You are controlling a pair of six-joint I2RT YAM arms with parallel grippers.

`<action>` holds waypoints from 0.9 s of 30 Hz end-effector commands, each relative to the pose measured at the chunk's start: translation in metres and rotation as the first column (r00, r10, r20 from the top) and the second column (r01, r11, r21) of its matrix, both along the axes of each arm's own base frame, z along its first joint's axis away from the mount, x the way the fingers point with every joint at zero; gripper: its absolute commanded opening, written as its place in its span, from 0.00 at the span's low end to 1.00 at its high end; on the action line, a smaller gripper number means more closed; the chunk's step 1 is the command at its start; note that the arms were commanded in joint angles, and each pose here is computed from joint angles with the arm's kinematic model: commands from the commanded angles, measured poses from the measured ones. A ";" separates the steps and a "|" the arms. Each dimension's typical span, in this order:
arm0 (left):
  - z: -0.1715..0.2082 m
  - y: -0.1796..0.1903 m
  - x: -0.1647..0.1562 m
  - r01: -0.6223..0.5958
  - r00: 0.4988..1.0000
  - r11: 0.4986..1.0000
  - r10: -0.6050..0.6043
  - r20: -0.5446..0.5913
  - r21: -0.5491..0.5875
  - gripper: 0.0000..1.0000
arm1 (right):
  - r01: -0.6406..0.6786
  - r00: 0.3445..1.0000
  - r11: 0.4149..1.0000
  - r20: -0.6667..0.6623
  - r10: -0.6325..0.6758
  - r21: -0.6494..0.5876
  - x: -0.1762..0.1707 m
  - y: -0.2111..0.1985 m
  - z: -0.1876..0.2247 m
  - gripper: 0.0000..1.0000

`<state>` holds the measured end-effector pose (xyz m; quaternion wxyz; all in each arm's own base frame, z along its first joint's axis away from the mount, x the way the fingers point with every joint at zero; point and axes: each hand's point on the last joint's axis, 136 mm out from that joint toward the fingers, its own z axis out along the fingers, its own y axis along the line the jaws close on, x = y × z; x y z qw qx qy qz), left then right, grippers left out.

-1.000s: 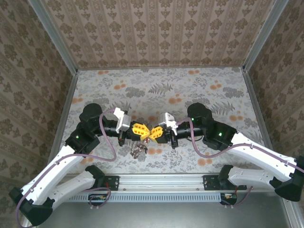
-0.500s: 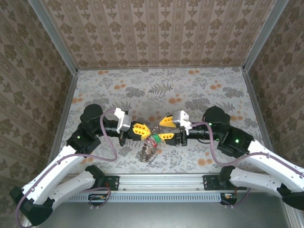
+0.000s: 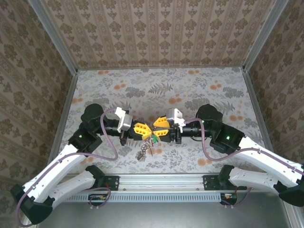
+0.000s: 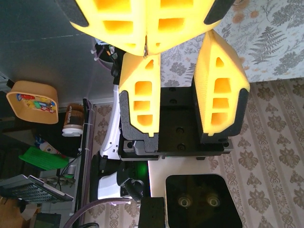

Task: Put the keys on the keyring

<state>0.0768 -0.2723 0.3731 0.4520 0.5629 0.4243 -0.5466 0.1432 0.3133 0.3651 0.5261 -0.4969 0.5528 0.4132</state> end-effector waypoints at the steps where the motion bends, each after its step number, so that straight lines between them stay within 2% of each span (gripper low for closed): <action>1: 0.011 0.001 0.001 -0.020 0.999 0.999 0.022 0.041 -0.047 0.00 | -0.049 0.999 0.998 0.009 0.049 0.038 -0.009 0.000 0.009 0.35; 12: 0.011 0.002 0.004 -0.044 0.998 0.998 0.046 0.042 -0.050 0.00 | 0.033 0.998 0.999 0.053 -0.034 0.020 -0.003 -0.014 0.005 0.38; 18: 0.012 0.002 0.004 -0.045 0.998 0.997 0.047 0.040 -0.054 0.00 | -0.033 0.999 0.999 0.037 0.032 0.032 -0.012 -0.009 0.005 0.37; 27: 0.012 -0.001 0.007 -0.046 0.998 0.997 0.048 0.035 -0.057 0.00 | -0.079 0.997 0.996 0.016 0.078 0.047 -0.011 0.005 0.004 0.30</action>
